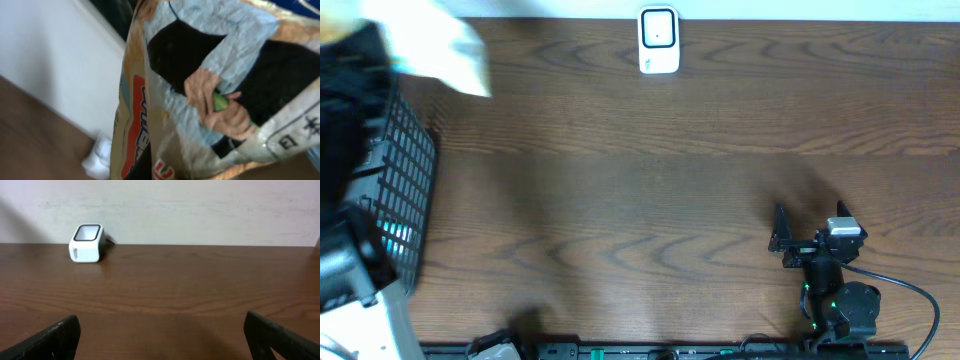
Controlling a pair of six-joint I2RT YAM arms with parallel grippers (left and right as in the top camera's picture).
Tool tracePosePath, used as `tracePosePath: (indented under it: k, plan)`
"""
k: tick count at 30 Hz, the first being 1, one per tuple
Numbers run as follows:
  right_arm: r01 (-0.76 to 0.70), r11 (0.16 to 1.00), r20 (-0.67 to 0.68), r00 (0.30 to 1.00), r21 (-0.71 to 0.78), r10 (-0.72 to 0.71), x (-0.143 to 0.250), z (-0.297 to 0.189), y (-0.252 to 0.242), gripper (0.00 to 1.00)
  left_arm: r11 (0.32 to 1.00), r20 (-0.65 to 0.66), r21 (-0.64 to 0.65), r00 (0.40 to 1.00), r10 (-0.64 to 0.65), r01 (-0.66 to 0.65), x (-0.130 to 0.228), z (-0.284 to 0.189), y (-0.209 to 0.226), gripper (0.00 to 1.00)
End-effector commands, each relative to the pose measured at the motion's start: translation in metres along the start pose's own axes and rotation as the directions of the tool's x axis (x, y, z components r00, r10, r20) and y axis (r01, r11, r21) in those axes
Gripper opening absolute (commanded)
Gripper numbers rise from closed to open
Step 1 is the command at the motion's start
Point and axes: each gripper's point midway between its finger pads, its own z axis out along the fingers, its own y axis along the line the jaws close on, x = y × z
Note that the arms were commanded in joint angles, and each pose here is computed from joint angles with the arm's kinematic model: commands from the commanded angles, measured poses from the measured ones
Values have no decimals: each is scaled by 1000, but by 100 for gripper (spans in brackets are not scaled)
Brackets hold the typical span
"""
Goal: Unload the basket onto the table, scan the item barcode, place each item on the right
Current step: 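Carry the yellow snack bag to the scanner and release it beside it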
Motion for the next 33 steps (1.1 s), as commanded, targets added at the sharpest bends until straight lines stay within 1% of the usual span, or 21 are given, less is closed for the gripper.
tracePosePath:
  k: [1,3,4,5,8,11,13,14,15,16,18,19,21,22,25,26,27,28,29,31,33]
  plan:
    - [-11,1000,-1,1000,-1,11,1,0,1,99,999,-222,39,975,7,2,64,33,-12,7]
    - [-11,1000,-1,1000,-1,11,1,0,1,99,998,-302,-53,953,-39,24,98,51,5,7]
    - [-11,1000,-1,1000,-1,11,1,0,1,99,992,-331,-123,942,-61,21,116,61,18,8]
    - [-11,1000,-1,1000,-1,11,1,0,1,99,985,-343,-173,937,-71,11,127,67,27,7]
    - [-11,1000,-1,1000,0,11,1,0,0,99,925,-396,-364,917,-51,-106,175,90,71,7]
    - [-11,1000,-1,1000,0,11,1,0,0,99,859,-446,-465,895,-17,-216,215,108,100,7]
    - [-11,1000,-1,1000,-1,11,1,0,1,99,825,-485,-492,874,5,-277,243,120,114,7]
    - [-11,1000,-1,1000,-1,11,1,0,1,99,801,-513,-504,858,22,-322,264,129,125,7]
    - [-11,1000,-1,1000,-1,11,1,0,1,99,785,-529,-510,848,35,-351,277,135,132,8]
    - [-11,1000,-1,1000,-1,11,1,0,1,99,760,-567,-505,821,65,-409,304,147,146,8]
    - [-11,1000,-1,1000,-1,11,1,0,1,99,752,-622,-465,777,98,-467,333,159,157,8]
    - [-11,1000,-1,1000,-1,11,1,0,1,99,740,-658,-451,746,102,-499,358,165,168,9]
    - [-11,1000,-1,1000,-1,11,1,0,1,99,732,-682,-442,724,102,-519,377,168,177,17]
    - [-11,1000,-1,1000,-1,11,1,0,1,99,728,-695,-436,712,102,-529,388,169,181,17]
    - [-11,1000,-1,1000,-1,11,1,0,1,99,736,-713,-410,692,110,-539,408,171,181,17]
    - [-11,1000,-1,1000,-1,11,1,0,1,99,748,-717,-395,688,112,-533,412,172,177,25]
    - [-11,1000,-1,1000,-1,11,1,0,1,99,764,-719,-378,685,114,-524,417,173,171,30]
    - [-11,1000,-1,1000,-1,11,1,0,1,99,787,-725,-345,678,122,-511,420,175,161,34]
    - [-11,1000,-1,1000,-1,11,1,0,1,99,809,-735,-295,662,148,-508,422,177,150,35]
    - [-11,1000,-1,1000,-1,11,1,0,1,99,837,-740,-207,641,204,-506,417,178,129,40]
    - [-11,1000,-1,1000,-1,11,1,0,1,99,841,-719,-164,646,256,-516,400,178,112,41]
